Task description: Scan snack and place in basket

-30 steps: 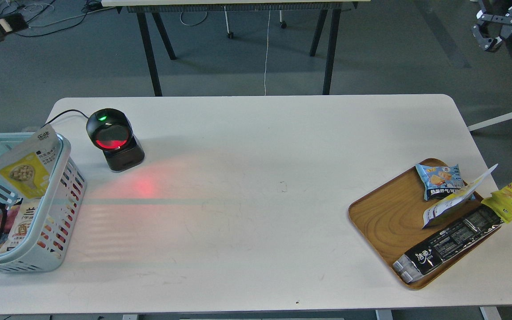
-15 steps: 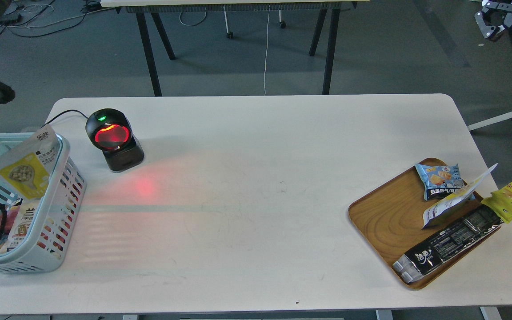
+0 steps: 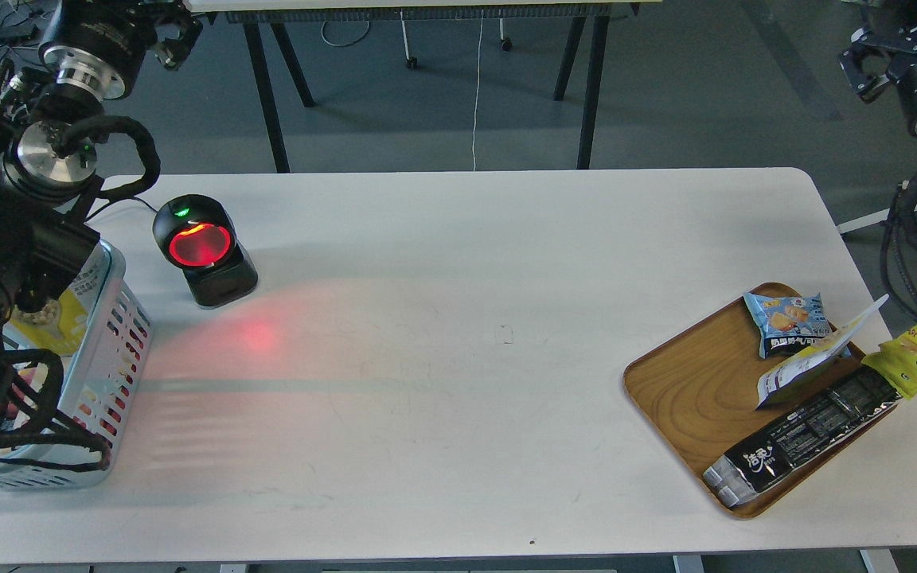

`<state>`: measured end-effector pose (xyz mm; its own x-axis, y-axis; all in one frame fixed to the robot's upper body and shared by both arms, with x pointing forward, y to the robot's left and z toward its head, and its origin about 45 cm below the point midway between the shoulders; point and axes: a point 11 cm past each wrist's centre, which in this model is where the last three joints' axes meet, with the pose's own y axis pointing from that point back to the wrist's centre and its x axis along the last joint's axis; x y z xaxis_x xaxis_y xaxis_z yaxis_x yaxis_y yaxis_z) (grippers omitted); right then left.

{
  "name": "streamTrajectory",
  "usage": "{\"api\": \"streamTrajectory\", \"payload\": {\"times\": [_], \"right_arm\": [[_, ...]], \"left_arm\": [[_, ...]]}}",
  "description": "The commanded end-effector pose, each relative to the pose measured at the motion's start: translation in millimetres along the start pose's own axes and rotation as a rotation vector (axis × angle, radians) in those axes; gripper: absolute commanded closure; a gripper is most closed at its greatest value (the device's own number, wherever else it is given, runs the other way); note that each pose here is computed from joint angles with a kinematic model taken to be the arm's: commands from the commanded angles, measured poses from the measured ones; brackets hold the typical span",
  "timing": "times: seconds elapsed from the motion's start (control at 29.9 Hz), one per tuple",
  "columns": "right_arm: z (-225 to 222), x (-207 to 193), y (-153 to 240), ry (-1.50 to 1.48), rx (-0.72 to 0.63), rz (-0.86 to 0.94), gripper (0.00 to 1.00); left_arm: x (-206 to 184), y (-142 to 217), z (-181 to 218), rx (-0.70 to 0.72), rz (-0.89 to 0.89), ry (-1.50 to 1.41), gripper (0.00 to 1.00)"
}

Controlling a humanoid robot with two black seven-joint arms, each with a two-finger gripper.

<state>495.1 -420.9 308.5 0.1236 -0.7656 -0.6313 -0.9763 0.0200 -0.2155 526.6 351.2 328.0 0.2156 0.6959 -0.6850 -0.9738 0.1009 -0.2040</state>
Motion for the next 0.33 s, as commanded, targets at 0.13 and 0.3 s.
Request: {"api": "streamTrajectory", "payload": {"times": [0.13,0.3], "right_arm": [[45.9,-18.4,4.0,-0.11,-0.048,-0.037,0.0],[51.4,-33.7,2.5,-0.139,-0.057,-0.081,0.0]], "left_arm": [[14.3,9.3,-4.0,0.002,0.028,0.012,0.0],[15.4,10.3,-4.6,-0.003,0.029,0.014,0.0]]}}
